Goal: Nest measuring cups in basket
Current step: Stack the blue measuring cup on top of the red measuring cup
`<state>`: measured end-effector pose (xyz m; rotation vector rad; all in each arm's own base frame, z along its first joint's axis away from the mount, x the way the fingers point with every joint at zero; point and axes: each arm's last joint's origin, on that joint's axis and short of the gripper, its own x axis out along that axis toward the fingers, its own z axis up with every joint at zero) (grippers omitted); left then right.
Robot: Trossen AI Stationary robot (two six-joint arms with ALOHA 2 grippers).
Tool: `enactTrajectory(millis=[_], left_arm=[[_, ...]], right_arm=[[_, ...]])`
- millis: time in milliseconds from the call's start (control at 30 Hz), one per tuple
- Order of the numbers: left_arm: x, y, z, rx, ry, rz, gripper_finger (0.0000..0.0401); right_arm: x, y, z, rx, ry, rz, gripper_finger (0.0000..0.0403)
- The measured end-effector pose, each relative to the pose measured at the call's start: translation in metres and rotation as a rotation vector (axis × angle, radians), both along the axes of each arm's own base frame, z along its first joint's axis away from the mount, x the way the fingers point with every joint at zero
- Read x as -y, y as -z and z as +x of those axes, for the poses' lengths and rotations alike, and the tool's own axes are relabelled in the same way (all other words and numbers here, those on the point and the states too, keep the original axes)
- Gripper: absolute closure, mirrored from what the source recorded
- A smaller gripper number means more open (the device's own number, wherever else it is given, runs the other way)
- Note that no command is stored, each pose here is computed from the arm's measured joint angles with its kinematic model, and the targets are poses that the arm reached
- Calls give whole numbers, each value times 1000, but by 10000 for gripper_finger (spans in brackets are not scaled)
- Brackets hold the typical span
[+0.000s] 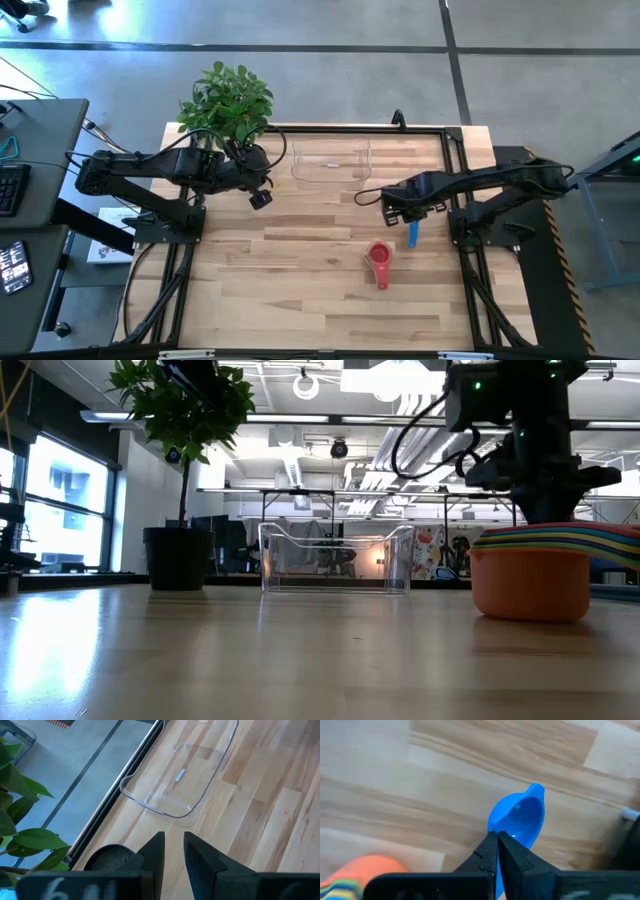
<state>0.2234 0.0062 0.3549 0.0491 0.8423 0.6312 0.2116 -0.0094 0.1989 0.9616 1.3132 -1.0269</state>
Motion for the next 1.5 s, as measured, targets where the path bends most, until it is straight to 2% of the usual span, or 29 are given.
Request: enactTrajectory(millis=[233, 533, 967, 1500], left_arm=[[0, 0, 0, 0, 0, 0, 339], [0, 0, 0, 13, -17, -12, 339], [0, 0, 0, 31, -48, -16, 339], [-10, 0, -1, 26, -95, -13, 339]], right_arm=[[-13, -16, -1, 109, -4, -6, 403], [-24, -68, 12, 221, -58, -100, 403], [-44, -107, 28, 140, -146, -98, 403], [-110, -108, 92, 22, -173, 1, 403]])
